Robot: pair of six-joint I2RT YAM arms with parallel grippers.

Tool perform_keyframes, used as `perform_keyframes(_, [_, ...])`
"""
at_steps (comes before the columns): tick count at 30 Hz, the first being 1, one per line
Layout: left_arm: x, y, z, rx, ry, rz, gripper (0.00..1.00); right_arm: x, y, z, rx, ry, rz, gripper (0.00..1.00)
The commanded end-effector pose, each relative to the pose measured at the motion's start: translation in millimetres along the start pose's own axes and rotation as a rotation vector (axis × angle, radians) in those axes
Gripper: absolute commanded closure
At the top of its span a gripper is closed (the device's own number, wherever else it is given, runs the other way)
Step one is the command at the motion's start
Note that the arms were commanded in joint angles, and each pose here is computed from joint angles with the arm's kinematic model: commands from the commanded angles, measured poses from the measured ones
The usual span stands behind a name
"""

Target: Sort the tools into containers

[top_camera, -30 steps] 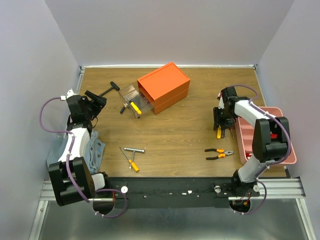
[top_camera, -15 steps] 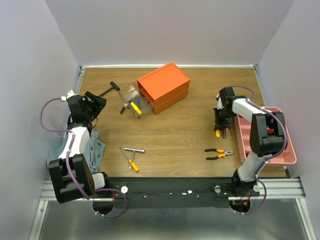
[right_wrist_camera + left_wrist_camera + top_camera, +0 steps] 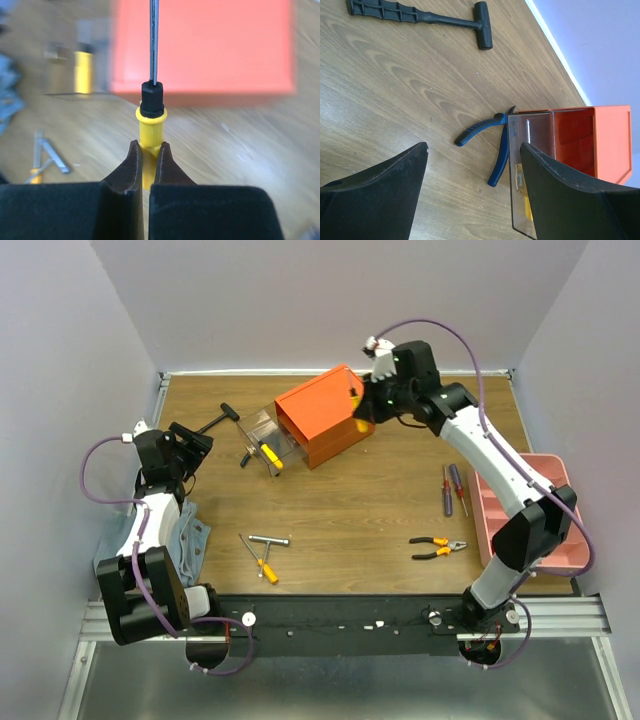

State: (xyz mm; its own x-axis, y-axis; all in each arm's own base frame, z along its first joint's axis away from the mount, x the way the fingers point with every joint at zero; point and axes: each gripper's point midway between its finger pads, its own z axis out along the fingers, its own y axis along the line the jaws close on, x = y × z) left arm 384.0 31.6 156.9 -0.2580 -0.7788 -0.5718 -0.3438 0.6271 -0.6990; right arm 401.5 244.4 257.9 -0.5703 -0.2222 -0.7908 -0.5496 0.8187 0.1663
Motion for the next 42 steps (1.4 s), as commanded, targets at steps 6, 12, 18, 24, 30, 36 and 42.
perform_keyframes(6, [-10, -10, -10, 0.032, -0.033, 0.033, 0.16, -28, 121, 57, -0.354, -0.037, -0.171, 0.99])
perform_keyframes(12, [-2, -4, -20, 0.026, -0.033, 0.026, 0.16, -30, 146, 96, -0.395, -0.027, -0.180, 0.99])
perform_keyframes(18, [-3, -3, -27, 0.026, -0.049, 0.062, 0.16, -15, 165, 117, -0.446, 0.013, -0.150, 0.99])
perform_keyframes(24, [-3, 4, -34, 0.020, -0.068, 0.066, 0.16, 2, 172, 145, -0.456, 0.063, -0.126, 0.99])
perform_keyframes(30, [-11, 1, -38, 0.028, -0.101, 0.071, 0.16, 27, 161, 154, -0.406, 0.132, -0.124, 0.56])
perform_keyframes(36, [-20, -14, -36, 0.088, -0.127, 0.022, 0.16, -20, 151, 101, -0.332, 0.004, -0.182, 0.43])
perform_keyframes(42, [-21, -21, -26, 0.107, -0.103, -0.011, 0.16, 21, 87, 44, -0.153, 0.074, -0.242, 0.41])
